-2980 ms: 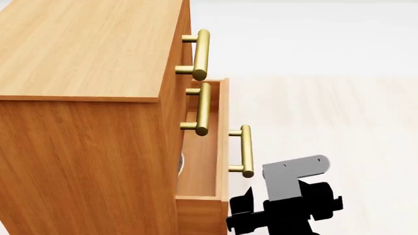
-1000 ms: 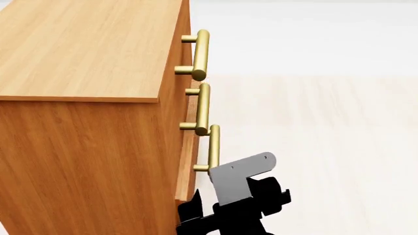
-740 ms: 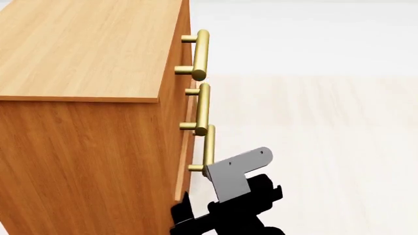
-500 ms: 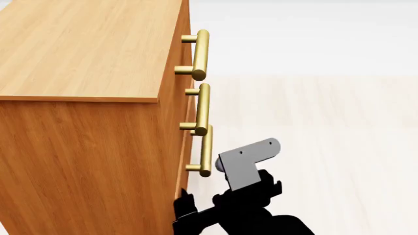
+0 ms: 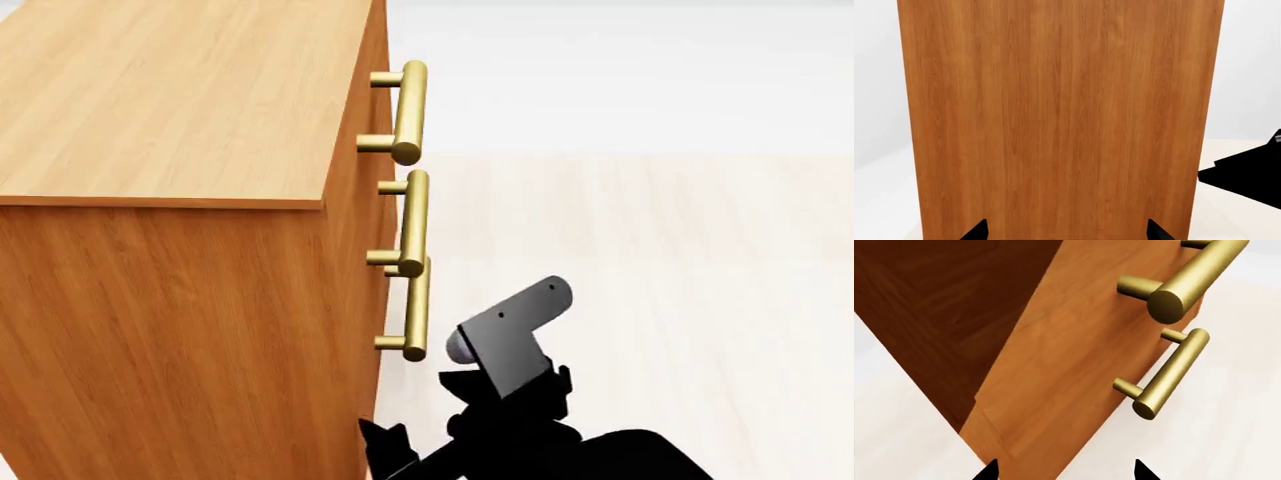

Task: Put the bowl in the bottom drawer of the cabinet and close it.

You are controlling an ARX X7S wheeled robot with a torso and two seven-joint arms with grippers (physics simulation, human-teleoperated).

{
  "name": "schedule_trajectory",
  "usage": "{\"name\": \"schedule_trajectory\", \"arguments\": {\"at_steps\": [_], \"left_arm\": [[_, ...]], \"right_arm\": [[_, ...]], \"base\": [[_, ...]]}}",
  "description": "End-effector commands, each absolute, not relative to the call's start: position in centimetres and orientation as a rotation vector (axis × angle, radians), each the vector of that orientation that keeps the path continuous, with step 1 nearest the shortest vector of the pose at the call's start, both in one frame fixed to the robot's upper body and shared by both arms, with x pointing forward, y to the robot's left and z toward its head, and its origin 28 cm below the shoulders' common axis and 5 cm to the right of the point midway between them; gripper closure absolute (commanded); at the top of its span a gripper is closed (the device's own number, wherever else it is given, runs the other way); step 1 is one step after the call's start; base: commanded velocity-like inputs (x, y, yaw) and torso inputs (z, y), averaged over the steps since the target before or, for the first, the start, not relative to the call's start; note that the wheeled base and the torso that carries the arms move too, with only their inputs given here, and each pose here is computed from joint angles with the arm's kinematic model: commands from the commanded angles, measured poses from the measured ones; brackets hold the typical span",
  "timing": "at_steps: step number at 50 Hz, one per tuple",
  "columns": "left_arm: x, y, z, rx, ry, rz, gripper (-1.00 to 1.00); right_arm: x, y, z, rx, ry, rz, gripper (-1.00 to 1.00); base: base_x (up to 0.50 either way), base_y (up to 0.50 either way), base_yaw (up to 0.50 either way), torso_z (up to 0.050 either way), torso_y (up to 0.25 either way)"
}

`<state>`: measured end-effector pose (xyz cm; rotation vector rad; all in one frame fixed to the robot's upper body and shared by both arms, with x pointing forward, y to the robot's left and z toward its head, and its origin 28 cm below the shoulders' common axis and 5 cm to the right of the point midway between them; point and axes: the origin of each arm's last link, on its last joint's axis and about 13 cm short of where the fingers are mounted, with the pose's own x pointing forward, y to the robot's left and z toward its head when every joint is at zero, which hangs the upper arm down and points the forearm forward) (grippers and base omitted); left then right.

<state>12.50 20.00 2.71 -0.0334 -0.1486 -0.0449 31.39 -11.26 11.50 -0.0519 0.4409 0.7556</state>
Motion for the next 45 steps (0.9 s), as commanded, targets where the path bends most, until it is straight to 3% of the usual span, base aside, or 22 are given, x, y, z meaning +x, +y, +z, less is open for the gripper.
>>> {"name": "schedule_trajectory", "arguments": {"at_steps": [1,3,8,26,45], "left_arm": [[12.5,20.0,2.6,-0.032,-0.149,-0.044,-1.0],[12.5,20.0,2.7,-0.033,-0.15,-0.046,-1.0],[12.4,20.0,2.7,-0.026,-0.154,-0.052,-1.0],[11.6,20.0,4.9,0.014,-0.211,-0.062,-1.0],[10.3,20.4,9.8,0.105,-0.345,-0.084,-1.0]], "right_arm": [[31.6,-11.5,11.1,0.013,0.407,0.659,-1.0],[32.1,-12.2,10.7,-0.055,0.362,0.461,-1.0],[31.7,-13.8,10.6,-0.067,0.344,0.291,-1.0],[29.6,-16.5,11.3,-0.148,0.253,0.07,-1.0],[26.7,-18.6,17.2,-0.105,0.137,-0.052,-1.0]], "base": [[0.0,0.0,0.0,0.0,0.0],[0.0,0.0,0.0,0.0,0.0],[0.0,0.0,0.0,0.0,0.0],[0.0,0.0,0.0,0.0,0.0],[0.0,0.0,0.0,0.0,0.0]]}}
